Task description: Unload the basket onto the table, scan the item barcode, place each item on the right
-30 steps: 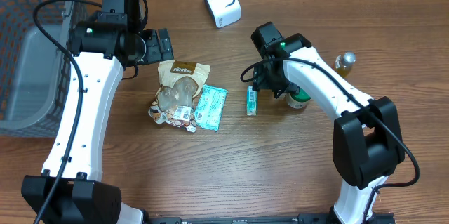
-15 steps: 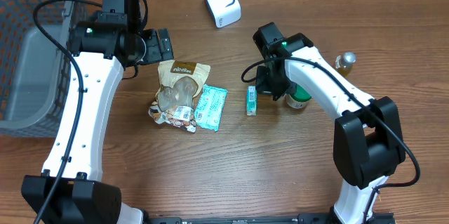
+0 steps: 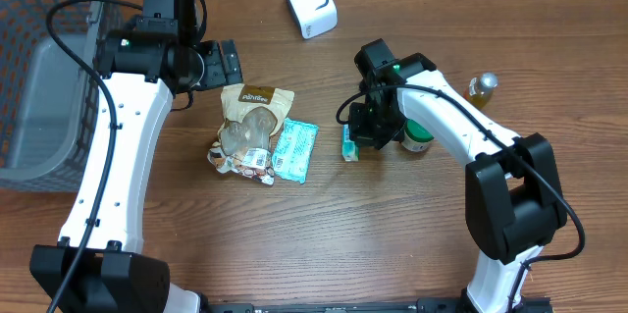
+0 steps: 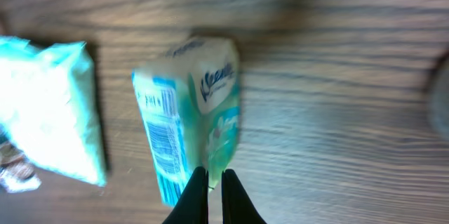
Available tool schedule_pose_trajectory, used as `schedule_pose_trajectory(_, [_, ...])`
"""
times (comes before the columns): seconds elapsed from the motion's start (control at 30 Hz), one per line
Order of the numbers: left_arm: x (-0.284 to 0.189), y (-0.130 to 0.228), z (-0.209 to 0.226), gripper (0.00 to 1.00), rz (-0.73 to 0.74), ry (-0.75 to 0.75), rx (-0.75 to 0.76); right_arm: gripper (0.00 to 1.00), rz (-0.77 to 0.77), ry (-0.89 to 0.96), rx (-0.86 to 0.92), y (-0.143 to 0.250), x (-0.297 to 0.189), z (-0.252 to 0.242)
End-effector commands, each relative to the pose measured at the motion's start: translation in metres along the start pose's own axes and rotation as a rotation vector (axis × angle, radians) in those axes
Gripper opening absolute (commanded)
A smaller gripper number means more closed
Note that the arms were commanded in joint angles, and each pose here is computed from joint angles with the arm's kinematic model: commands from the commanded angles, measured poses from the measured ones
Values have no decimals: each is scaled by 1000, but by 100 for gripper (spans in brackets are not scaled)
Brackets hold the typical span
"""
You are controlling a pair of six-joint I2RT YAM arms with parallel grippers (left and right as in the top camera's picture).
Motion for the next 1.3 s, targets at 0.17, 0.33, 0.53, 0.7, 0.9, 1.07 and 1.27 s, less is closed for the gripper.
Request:
schedule_pose_trajectory(0.17, [-1, -3, -2, 100, -10, 8, -5, 7, 20, -77, -104, 11, -10, 13])
schedule_pose_trajectory(0.33, [-1, -3, -2, 100, -10, 8, -5, 13, -4, -95, -113, 7, -10, 16])
schedule_pose_trajectory(0.53, [-1, -3, -2, 100, -10, 8, -5, 19, -12, -100, -114, 5, -10, 17])
schedule_pose_trajectory(0.7, [-1, -3, -2, 100, -10, 8, -5, 26, -26, -112, -119, 3, -3, 16])
schedule_pose_trajectory(0.9, [-1, -3, -2, 100, -10, 9, -5, 29, -51, -133, -128, 1, 14, 13])
schedule_pose_trajectory(1.07, [-1, -3, -2, 100, -10, 8, -5, 30, -72, -158, -114, -2, 19, 14])
schedule_pose_trajectory(1.27, [-1, -3, -2, 100, -10, 9, -5, 29, -78, -164, -99, -3, 19, 16])
Point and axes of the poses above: each gripper's point midway between its finger pads, its own x axis out along the fingers, its own z axis along the line the jaws close on, y = z × x, the point moved 7 cm from there along -x, back along the fingers, and after that the axes turned 15 degrees about x, right-handed, at the moved point
